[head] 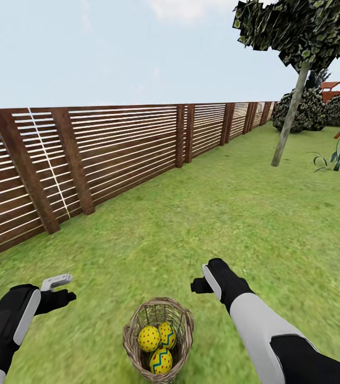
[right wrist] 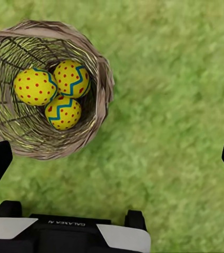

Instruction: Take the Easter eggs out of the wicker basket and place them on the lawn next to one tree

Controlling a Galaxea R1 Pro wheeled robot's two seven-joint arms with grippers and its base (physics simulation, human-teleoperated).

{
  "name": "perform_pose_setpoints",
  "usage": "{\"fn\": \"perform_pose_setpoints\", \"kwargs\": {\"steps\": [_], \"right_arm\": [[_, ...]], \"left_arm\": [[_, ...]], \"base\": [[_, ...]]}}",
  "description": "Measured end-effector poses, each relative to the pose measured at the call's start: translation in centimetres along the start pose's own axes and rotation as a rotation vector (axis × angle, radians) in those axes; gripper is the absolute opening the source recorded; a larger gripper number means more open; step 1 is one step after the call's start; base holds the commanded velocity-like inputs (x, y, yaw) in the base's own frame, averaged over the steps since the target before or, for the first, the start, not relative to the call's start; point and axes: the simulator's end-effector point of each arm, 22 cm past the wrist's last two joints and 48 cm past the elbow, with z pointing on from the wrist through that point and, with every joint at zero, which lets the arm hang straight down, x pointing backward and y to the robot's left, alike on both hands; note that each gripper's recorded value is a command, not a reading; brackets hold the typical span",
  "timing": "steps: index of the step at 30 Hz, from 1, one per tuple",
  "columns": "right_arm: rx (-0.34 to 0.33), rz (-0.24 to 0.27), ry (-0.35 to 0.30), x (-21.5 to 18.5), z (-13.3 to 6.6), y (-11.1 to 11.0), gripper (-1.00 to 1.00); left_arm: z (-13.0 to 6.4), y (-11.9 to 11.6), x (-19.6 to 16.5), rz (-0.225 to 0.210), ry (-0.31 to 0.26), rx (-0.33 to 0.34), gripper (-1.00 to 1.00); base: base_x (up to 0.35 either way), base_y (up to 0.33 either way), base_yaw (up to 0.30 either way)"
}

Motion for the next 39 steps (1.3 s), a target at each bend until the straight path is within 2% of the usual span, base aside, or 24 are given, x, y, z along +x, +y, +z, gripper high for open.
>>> {"fn": "perform_pose_setpoints", "kwargs": {"steps": [22,31,39], "right_arm": [[-0.032,-0.012,-0.004,0.0,1.8,0.8,1.0],[-0.029,-0.027,0.017,1.1,3.4,0.9,1.0],[-0.027,-0.039,0.049,2.5,4.9,1.0,1.0]], "left_arm": [[1.7,0.1,-0.3,0.002,-0.027,-0.009,1.0],[4.1,1.1,1.4,-0.011,-0.002,-0.037,1.0],[5.4,1.3,2.2,-0.015,0.009,-0.042,1.0]], "base": [[0.0,0.0,0.0],[0.0,0.0,0.0],[0.0,0.0,0.0]]}}
